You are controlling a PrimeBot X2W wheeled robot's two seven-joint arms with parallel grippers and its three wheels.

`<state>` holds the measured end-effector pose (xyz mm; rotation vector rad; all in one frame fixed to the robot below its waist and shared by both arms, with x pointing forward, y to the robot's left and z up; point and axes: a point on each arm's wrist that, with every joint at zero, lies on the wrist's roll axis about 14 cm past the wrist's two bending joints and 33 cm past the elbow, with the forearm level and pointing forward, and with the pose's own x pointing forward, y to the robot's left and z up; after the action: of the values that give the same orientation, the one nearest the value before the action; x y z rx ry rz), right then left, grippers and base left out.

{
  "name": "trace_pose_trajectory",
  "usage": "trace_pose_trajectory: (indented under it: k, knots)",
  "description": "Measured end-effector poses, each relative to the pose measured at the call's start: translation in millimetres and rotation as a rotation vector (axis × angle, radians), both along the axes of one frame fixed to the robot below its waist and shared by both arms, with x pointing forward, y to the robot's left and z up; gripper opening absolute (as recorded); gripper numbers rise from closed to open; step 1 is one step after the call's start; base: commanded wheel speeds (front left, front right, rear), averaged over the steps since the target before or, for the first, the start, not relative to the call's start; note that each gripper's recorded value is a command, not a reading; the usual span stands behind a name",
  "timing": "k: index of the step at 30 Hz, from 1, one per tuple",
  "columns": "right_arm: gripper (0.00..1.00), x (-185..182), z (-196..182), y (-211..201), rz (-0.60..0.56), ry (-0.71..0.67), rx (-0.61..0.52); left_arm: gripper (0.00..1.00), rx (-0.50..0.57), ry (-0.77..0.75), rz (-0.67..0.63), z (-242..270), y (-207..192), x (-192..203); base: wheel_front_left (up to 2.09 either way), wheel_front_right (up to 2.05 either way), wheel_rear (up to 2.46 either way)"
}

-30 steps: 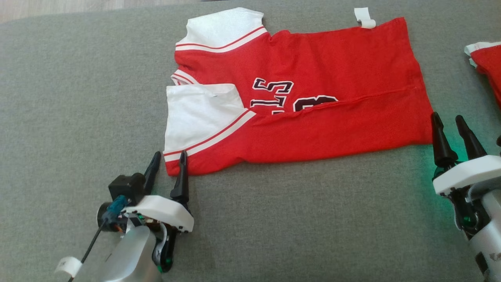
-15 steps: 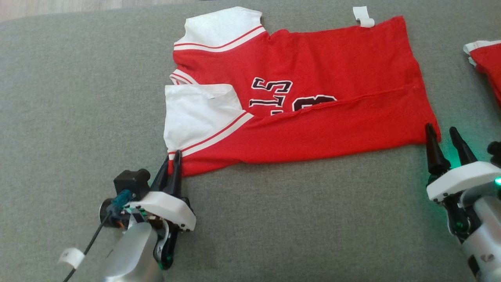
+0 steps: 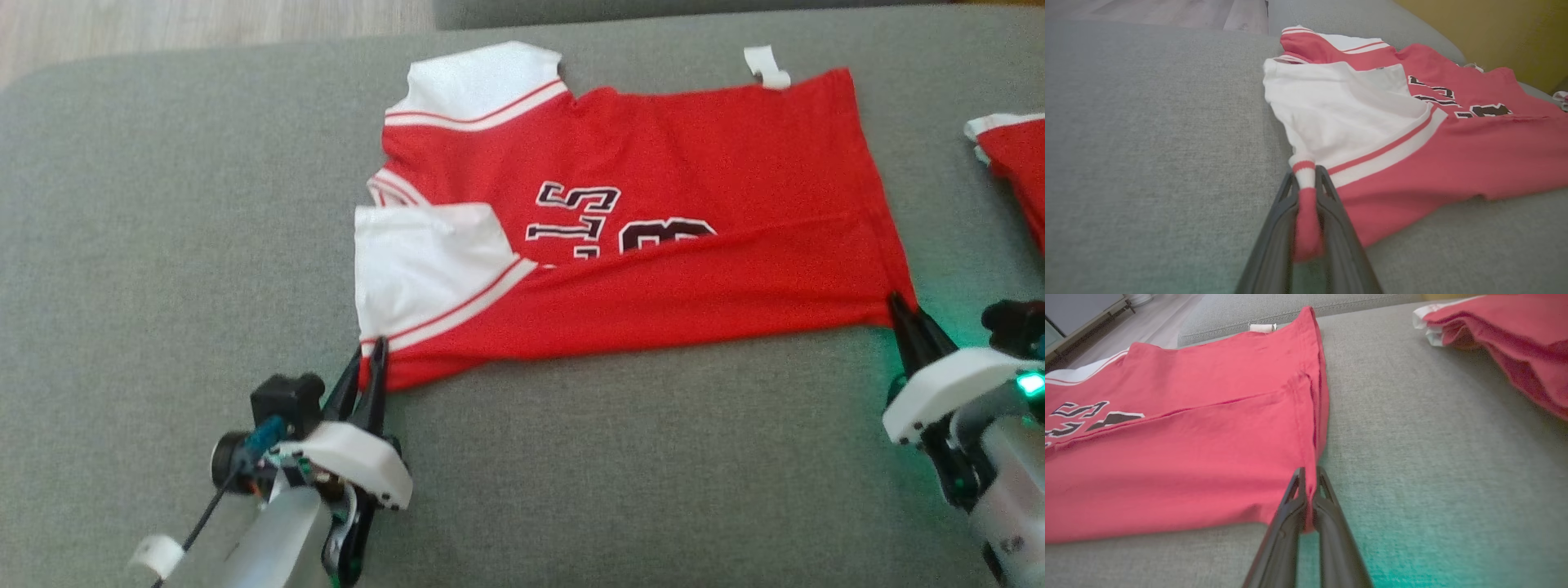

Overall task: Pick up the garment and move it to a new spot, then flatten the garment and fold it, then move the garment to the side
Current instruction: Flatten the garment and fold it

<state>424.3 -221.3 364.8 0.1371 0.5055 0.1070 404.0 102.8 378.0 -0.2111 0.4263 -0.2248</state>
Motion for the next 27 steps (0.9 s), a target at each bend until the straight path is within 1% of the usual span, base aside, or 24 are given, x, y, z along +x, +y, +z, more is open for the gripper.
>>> trace_pose_trajectory:
  k: [2, 5, 11, 20, 27]
  knots:
    - [0.0, -5.8, 3.2, -6.1, 0.014, -0.012, -0.038, 0.0, 0.008, 0.003, 0.002, 0.6, 1.5, -7.2, 0.0, 0.0, 0.0]
    - [0.0, -21.4, 2.1, -9.9, 0.019, -0.009, -0.057, 0.0, 0.016, 0.004, -0.001, 2.7, 2.7, -18.5, 0.0, 0.0, 0.0]
    - [0.0, -54.2, 1.1, -14.1, 0.018, -0.009, -0.059, 0.0, 0.029, 0.028, -0.005, 2.3, 2.4, -49.9, 0.0, 0.0, 0.0]
    - [0.0, -102.3, -3.7, -33.2, 0.001, 0.007, -0.084, 0.0, 0.02, 0.087, -0.023, 4.8, -3.5, -104.9, 0.0, 0.0, 0.0]
    - [0.0, -116.1, -2.4, -41.0, -0.012, 0.018, -0.096, 0.0, 0.02, 0.122, -0.059, 10.1, -6.8, -127.8, 0.0, 0.0, 0.0]
